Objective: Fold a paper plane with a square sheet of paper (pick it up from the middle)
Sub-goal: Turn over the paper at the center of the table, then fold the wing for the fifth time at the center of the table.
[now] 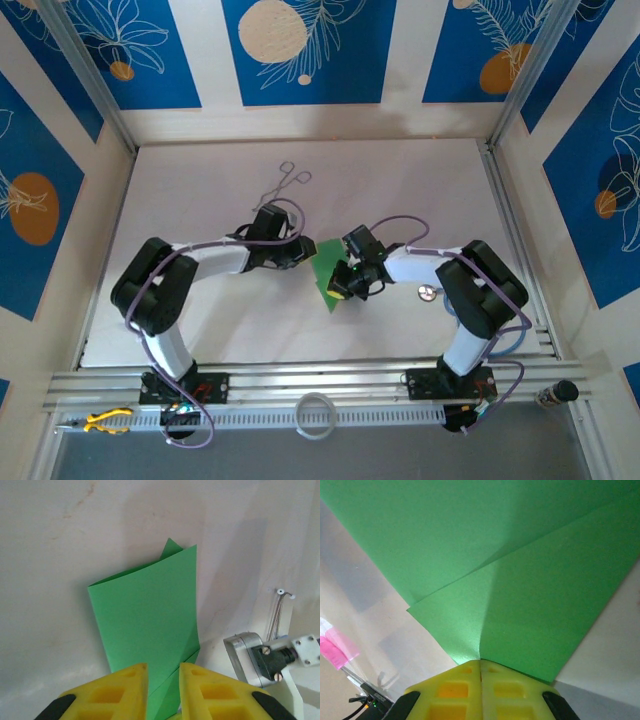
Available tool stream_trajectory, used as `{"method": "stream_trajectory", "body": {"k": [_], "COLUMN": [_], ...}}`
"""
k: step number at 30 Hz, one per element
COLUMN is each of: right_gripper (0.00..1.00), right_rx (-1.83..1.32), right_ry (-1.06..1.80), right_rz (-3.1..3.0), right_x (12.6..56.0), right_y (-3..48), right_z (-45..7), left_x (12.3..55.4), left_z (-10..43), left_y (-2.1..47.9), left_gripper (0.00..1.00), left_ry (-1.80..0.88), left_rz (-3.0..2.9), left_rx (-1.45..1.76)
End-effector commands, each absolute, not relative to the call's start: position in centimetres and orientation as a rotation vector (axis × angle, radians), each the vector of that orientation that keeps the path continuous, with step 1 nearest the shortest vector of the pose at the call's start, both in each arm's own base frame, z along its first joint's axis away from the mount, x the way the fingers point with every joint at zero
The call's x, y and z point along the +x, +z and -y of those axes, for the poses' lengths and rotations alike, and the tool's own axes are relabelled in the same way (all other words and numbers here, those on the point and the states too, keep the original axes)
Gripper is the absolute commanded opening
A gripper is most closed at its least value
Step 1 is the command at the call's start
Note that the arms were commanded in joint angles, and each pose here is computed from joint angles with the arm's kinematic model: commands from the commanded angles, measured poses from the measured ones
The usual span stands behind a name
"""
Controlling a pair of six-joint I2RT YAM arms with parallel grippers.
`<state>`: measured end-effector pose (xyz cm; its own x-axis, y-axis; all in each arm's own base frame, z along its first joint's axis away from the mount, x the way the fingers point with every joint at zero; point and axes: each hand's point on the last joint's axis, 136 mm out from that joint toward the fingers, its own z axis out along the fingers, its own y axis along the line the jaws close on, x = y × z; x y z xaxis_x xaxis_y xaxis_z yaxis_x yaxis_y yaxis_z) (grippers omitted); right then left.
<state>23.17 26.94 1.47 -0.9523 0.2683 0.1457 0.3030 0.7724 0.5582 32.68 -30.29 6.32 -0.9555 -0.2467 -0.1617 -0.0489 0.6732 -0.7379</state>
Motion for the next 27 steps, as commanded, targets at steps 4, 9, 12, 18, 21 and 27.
{"method": "stream_trajectory", "body": {"k": [4,9,12,18,21,27], "right_gripper": [0.06,0.09,0.11,0.20,0.23,0.36], "right_rx": [-0.566,-0.497,-0.459,-0.452,-0.507,-0.586], "right_ry": [-0.868,-0.937,-0.959,-0.917,-0.910,-1.047], "right_rz": [2.894,2.946,2.992,3.112,3.105,3.058], "right_x": [21.9,22.4,22.8,24.3,24.7,25.0], "right_y": [0.2,1.7,2.9,4.8,4.7,4.4], "right_z": [-26.3,-26.9,-26.7,-24.1,-22.2,-20.0], "left_x": [32.4,31.8,31.4,30.3,29.8,29.3], "left_z": [32.0,32.0,31.8,32.0,32.4,32.8], "left_y": [5.1,3.0,2.1,1.0,1.0,1.3], "left_gripper": [0.22,0.20,0.18,0.13,0.12,0.12], "left_ry": [-1.187,-1.160,-1.136,-1.125,-1.127,-1.136], "left_rz": [-2.689,-2.741,-2.765,-2.813,-2.822,-2.831], "left_rx": [-0.219,-0.235,-0.234,-0.166,-0.095,0.021]}}
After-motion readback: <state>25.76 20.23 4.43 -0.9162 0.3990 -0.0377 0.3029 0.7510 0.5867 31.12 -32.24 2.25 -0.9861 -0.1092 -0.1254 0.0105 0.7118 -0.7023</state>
